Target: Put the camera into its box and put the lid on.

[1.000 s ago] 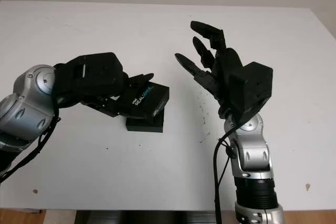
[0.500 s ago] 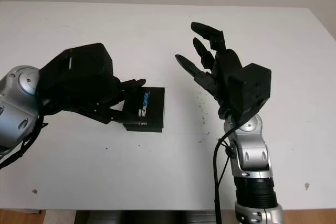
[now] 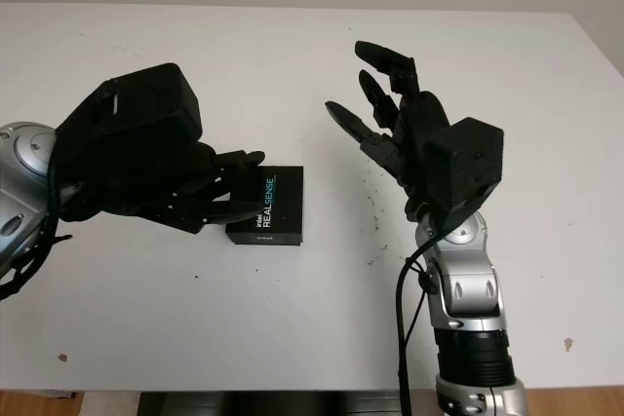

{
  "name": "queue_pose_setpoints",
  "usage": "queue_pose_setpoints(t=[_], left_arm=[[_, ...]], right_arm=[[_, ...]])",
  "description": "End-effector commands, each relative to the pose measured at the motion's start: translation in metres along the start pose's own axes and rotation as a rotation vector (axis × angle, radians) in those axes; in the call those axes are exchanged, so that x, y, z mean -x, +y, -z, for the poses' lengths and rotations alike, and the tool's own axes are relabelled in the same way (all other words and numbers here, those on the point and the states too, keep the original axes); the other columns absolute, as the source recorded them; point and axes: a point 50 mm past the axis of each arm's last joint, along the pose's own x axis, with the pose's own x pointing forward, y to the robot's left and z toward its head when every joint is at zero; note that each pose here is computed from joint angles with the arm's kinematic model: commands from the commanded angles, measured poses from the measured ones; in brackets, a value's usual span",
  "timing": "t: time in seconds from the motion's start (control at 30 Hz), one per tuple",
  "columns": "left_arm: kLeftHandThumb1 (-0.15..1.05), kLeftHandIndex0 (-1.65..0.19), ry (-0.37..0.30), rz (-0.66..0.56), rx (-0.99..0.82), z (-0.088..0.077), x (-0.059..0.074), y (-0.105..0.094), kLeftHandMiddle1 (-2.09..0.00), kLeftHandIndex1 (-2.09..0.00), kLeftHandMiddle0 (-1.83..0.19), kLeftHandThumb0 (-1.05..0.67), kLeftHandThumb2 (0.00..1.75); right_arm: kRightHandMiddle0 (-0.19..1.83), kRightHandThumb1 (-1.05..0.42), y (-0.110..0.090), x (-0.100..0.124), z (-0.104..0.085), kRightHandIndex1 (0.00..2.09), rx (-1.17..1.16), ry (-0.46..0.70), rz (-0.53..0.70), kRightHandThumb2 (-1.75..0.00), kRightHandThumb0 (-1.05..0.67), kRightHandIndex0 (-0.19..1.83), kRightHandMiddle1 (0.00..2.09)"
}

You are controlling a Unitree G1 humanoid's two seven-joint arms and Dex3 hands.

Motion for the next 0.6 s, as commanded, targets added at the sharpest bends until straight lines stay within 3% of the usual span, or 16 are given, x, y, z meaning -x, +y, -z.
queue_pose_setpoints(t=[0.0,0.13,0.33,0.57], left_arm=[[1.05,0.19,-0.011,0.015,-0.091,-0.002,-0.001,-0.002,-0.09,0.00,0.18,-0.55,0.56],[1.05,0.19,-0.041,-0.060,-0.290,0.004,-0.004,0.007,0.00,0.00,0.19,-0.57,0.56],[1.05,0.19,-0.071,-0.232,-0.795,0.014,-0.016,0.015,0.00,0.00,0.19,-0.65,0.62],[1.05,0.19,-0.078,-0.224,-0.923,0.026,-0.026,0.014,0.00,0.00,0.19,-0.66,0.61]], right_arm=[[-0.19,-1.00,-0.001,0.000,-0.003,0.08,-0.005,-0.023,0.005,-0.05,-0.36,0.15,0.93],[-0.19,-1.00,-0.001,0.001,-0.003,0.08,-0.006,-0.018,0.010,-0.05,-0.35,0.15,0.92],[-0.17,-1.00,-0.002,0.002,-0.003,0.08,0.001,-0.021,0.009,-0.05,-0.37,0.15,0.88],[-0.16,-1.00,-0.003,0.003,-0.003,0.08,0.005,-0.020,0.014,-0.05,-0.37,0.16,0.88]])
